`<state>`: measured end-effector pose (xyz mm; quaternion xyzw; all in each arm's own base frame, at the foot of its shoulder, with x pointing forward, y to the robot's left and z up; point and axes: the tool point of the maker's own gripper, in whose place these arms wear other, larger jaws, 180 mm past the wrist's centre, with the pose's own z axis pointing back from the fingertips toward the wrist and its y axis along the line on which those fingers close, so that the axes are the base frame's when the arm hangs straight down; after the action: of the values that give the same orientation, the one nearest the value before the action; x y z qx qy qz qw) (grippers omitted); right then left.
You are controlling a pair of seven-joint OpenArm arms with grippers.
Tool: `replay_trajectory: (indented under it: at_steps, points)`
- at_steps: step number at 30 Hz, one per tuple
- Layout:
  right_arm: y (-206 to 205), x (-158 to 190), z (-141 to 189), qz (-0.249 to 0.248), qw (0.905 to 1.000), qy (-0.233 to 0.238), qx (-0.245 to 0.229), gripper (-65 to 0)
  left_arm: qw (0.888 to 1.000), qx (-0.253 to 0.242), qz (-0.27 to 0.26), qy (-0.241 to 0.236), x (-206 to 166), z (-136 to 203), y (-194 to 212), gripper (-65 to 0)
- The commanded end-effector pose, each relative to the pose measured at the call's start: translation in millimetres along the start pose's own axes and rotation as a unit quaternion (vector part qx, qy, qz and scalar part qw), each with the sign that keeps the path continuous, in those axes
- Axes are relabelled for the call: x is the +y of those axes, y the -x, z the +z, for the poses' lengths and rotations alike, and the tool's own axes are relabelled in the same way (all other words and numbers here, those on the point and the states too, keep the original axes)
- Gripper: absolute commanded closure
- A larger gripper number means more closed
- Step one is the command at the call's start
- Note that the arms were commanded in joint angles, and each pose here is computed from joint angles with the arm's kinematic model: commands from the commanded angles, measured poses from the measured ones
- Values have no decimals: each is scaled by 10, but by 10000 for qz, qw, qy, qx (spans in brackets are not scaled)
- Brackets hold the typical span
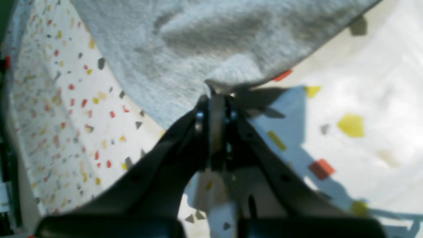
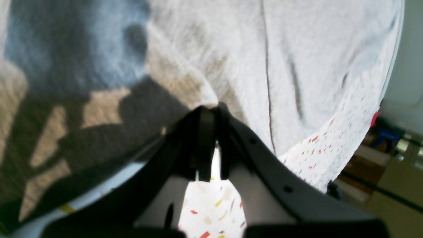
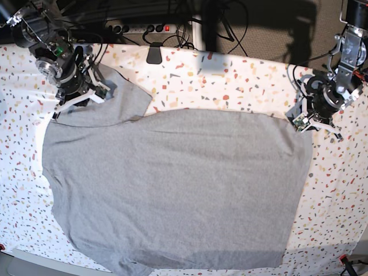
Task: Fold the T-shirt properly
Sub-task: 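Lift and pull the shirt edge away from the hem with both grippers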
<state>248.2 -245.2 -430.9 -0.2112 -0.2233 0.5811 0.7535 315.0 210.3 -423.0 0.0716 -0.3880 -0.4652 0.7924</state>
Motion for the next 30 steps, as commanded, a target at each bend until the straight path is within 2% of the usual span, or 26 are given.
replay_trajectory:
  at_steps: [1,3,7,13,19,25,30]
  points:
    - [95,-214,36,-85,9997,188,119,0,9999,-86,8,-123,129,49,-65,0]
    - [130,-261,110,-192,9995,149,212,0,9997,-25,210,-141,175,84,-89,0]
    - [129,-366,202,-82,9994,255,240,0,9983,-96,560,-125,295,200,-182,0]
    - [71,-300,357,-187,9994,263,104,0,9992,24,399,-70,258,340,-146,0]
    - [41,-253,636,-794,9965,200,-153,0,9957,-367,821,-234,166,503,-187,0]
    - [129,-65,885,-939,9955,83,-117,0,9942,-379,978,-243,43,696,-123,0]
    - [163,199,1037,-1153,9932,-141,-116,0,9896,-410,1354,-265,-37,918,-19,0]
